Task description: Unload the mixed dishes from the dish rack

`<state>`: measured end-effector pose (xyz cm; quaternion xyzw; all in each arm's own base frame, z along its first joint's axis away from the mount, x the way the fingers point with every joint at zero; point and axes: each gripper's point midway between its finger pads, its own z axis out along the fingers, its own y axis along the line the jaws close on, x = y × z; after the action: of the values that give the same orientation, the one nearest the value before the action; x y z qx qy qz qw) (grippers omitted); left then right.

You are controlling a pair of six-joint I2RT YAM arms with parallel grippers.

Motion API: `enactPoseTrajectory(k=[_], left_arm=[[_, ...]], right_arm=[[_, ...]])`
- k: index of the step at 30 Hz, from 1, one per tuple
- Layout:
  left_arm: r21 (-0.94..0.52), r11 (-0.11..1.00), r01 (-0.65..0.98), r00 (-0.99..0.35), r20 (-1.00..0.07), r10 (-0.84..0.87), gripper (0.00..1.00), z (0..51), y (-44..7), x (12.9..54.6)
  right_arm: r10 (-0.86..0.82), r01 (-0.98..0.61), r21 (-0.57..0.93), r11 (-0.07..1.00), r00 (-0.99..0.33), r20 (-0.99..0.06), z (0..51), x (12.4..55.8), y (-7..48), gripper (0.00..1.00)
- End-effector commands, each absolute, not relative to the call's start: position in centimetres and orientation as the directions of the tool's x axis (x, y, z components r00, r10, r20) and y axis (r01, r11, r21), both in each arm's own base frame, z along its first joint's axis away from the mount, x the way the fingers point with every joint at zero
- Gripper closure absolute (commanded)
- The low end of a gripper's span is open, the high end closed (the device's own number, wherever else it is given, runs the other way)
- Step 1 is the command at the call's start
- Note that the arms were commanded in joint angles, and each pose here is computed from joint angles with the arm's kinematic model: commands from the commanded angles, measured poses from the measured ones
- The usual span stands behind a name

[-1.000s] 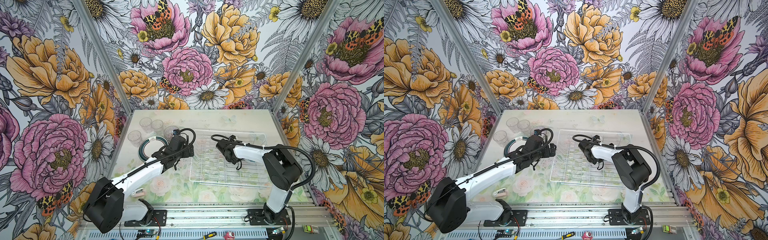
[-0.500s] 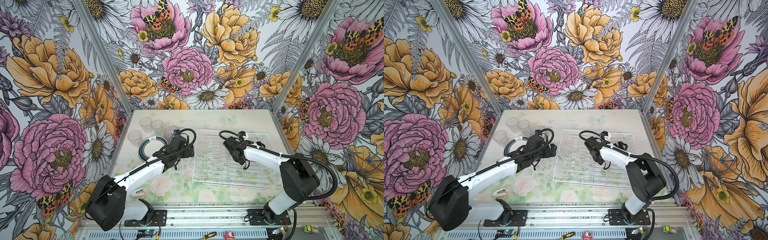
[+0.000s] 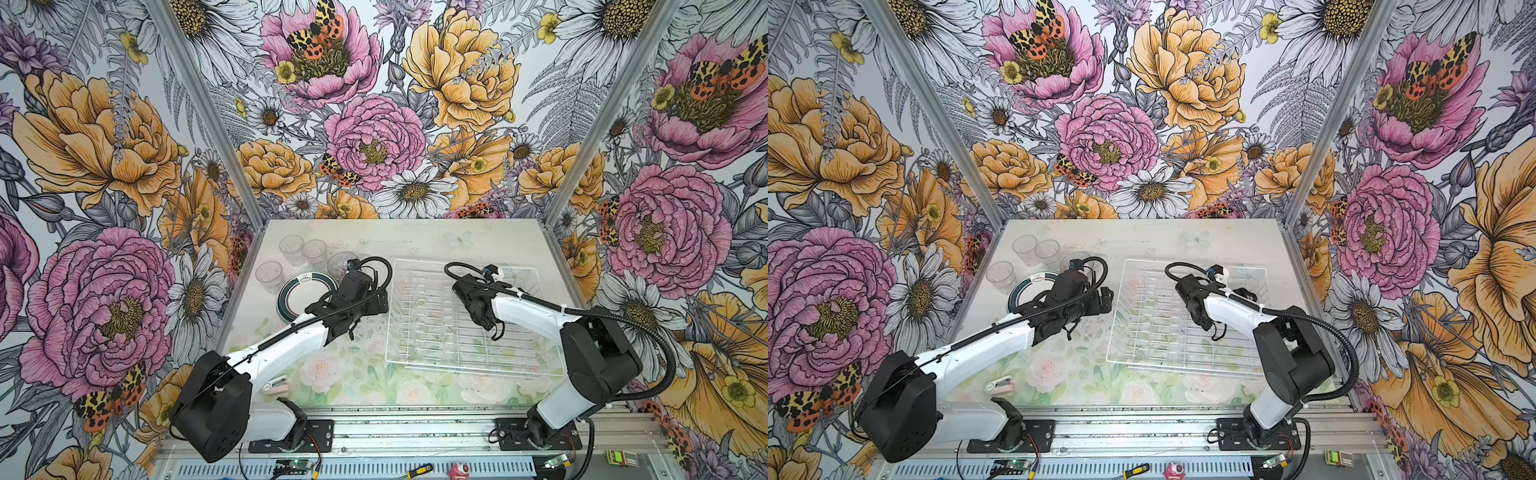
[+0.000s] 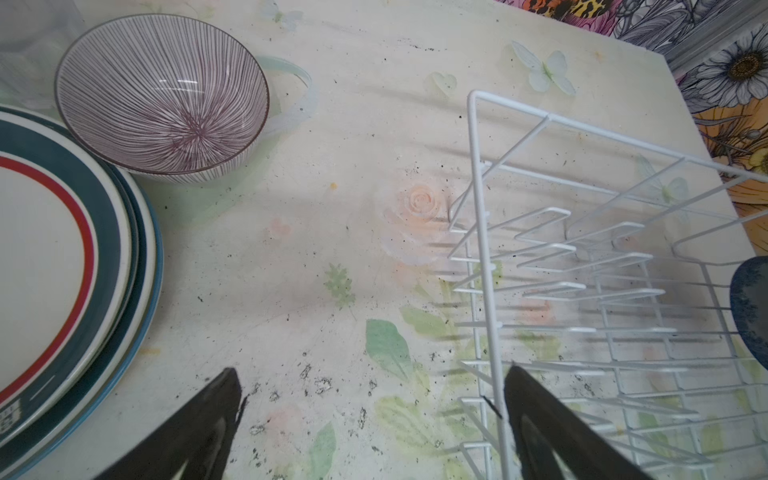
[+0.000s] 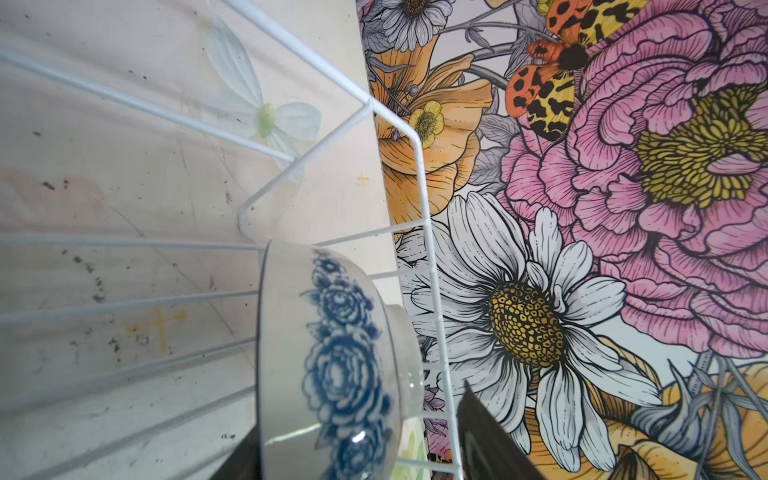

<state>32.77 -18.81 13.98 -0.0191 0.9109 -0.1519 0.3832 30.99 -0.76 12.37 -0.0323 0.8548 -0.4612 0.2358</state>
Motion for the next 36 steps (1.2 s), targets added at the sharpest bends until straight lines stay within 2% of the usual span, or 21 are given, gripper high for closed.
enactPoseTrajectory(k=[1,6,8,11,16,19,22,28,33,36], left_arm=[[-0.311,0.944,0.108,-0.677,-0.719,-0.160,0.01,15.6,-19.0,33.2],[-0.312,0.944,0.111,-0.681,-0.715,-0.156,0.01,15.3,-19.2,33.3],[-0.315,0.942,0.116,-0.684,-0.713,-0.154,0.01,15.3,-19.3,33.3],[-0.316,0.942,0.116,-0.680,-0.716,-0.156,0.01,15.5,-19.2,33.2],[-0.309,0.944,0.116,-0.670,-0.726,-0.156,0.01,15.7,-19.0,33.2],[-0.309,0.944,0.116,-0.671,-0.725,-0.155,0.01,15.6,-19.0,33.1],[-0.310,0.944,0.117,-0.673,-0.724,-0.154,0.01,15.5,-19.0,33.1],[-0.303,0.946,0.116,-0.680,-0.719,-0.147,0.01,15.0,-18.9,33.0],[-0.300,0.947,0.115,-0.681,-0.717,-0.145,0.01,14.8,-18.8,32.9],[-0.297,0.948,0.115,-0.679,-0.720,-0.144,0.01,15.2,-18.8,32.9]], right_arm=[[-0.265,0.189,-0.810,0.555,-0.883,-0.388,12.9,31.2,-1.2,0.42],[-0.272,0.189,-0.819,0.542,-0.882,-0.384,13.0,31.4,-1.2,0.50],[-0.278,0.184,-0.824,0.535,-0.883,-0.378,13.0,31.5,-1.2,0.59],[-0.279,0.185,-0.828,0.529,-0.884,-0.375,13.0,31.5,-1.2,0.67],[-0.281,0.196,-0.831,0.520,-0.880,-0.383,13.3,31.8,-1.2,0.72],[-0.285,0.204,-0.834,0.512,-0.876,-0.389,13.5,31.9,-1.2,0.82],[-0.289,0.201,-0.840,0.504,-0.877,-0.383,13.6,32.1,-1.2,0.85],[-0.285,0.200,-0.842,0.501,-0.880,-0.379,13.5,32.4,-1.3,1.00],[-0.275,0.213,-0.825,0.523,-0.874,-0.400,14.1,32.7,-1.2,1.00],[-0.262,0.215,-0.784,0.582,-0.863,-0.431,15.0,32.9,-0.5,1.00]])
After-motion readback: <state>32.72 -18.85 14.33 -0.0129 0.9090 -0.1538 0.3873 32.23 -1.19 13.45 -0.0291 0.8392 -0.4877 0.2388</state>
